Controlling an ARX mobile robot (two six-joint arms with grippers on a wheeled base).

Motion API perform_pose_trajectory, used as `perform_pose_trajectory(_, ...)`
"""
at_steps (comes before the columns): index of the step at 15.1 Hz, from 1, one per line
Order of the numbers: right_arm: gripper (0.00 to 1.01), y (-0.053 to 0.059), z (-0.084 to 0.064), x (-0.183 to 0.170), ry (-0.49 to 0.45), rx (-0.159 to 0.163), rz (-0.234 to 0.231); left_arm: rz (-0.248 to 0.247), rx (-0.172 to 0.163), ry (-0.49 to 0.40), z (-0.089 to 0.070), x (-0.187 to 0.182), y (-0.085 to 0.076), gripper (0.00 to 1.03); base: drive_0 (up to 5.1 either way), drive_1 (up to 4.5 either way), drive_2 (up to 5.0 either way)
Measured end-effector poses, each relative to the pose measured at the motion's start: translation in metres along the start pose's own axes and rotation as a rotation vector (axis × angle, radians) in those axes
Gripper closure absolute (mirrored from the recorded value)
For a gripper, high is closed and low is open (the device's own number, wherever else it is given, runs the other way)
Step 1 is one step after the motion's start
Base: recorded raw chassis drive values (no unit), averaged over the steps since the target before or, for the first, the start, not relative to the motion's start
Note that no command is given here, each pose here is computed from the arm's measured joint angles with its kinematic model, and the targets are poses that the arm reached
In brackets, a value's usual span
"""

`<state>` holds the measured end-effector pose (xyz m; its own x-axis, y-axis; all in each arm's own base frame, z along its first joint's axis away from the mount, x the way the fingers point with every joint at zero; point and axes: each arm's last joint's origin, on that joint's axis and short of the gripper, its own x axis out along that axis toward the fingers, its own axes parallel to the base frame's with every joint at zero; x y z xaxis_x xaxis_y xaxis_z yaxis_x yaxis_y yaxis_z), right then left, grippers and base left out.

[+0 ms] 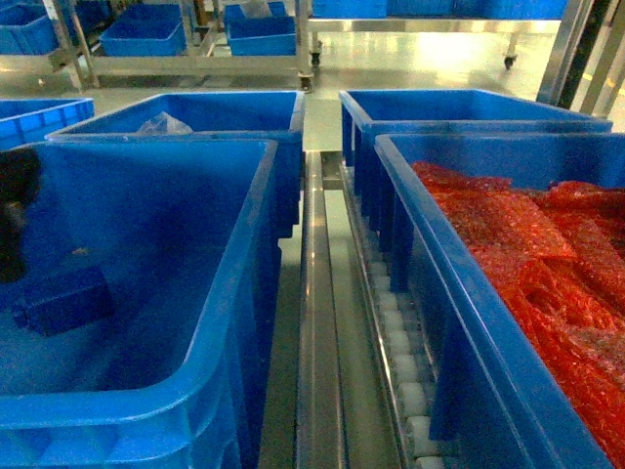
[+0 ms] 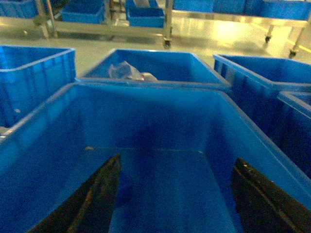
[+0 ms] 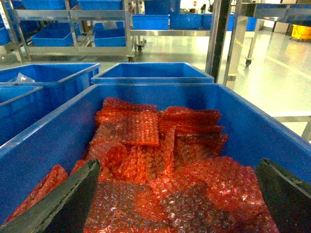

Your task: Pick blue part to blue bin on bottom shelf

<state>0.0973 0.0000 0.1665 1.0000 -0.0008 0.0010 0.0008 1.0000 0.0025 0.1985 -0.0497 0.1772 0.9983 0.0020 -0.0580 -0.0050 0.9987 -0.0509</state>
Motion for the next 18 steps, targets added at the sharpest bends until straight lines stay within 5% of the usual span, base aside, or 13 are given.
perform_pose_trajectory(3, 0.03, 0.0, 0.0, 0.0, -0.001, 0.0, 0.0, 0.0, 0.025, -0.065, 0.006, -0.015, 0.014, 0.65, 0.0, 0.0, 0.0)
perform_pose_trajectory(7, 0.03, 0.0, 0.0, 0.0, 0.0, 0.0, 0.0, 0.006, 0.035, -0.038, -0.005, -0.034, 0.03, 1.02, 0.0, 0.0, 0.0)
perform_pose_trajectory(10, 0.03, 0.0, 0.0, 0.0, 0.0, 0.0, 0.0, 0.0, 0.038, -0.015, -0.02, -0.049, 0.039, 1.01, 0.0, 0.0, 0.0)
perform_pose_trajectory(12, 0.03, 0.0, 0.0, 0.0, -0.001, 0.0, 0.0, -0.015, 0.035, -0.044, -0.015, -0.055, 0.046, 1.01, 0.0, 0.0, 0.0)
perform_pose_trajectory(13, 0.03, 0.0, 0.0, 0.0, 0.0, 0.0, 0.0, 0.018, 0.033, -0.058, -0.013, -0.059, 0.052, 1.01, 0.0, 0.0, 0.0)
perform_pose_trajectory(18, 0.03, 0.0, 0.0, 0.0, 0.0, 0.0, 0.0, -0.005, 0.035, -0.067, -0.01, -0.071, 0.05, 1.01, 0.0, 0.0, 0.0)
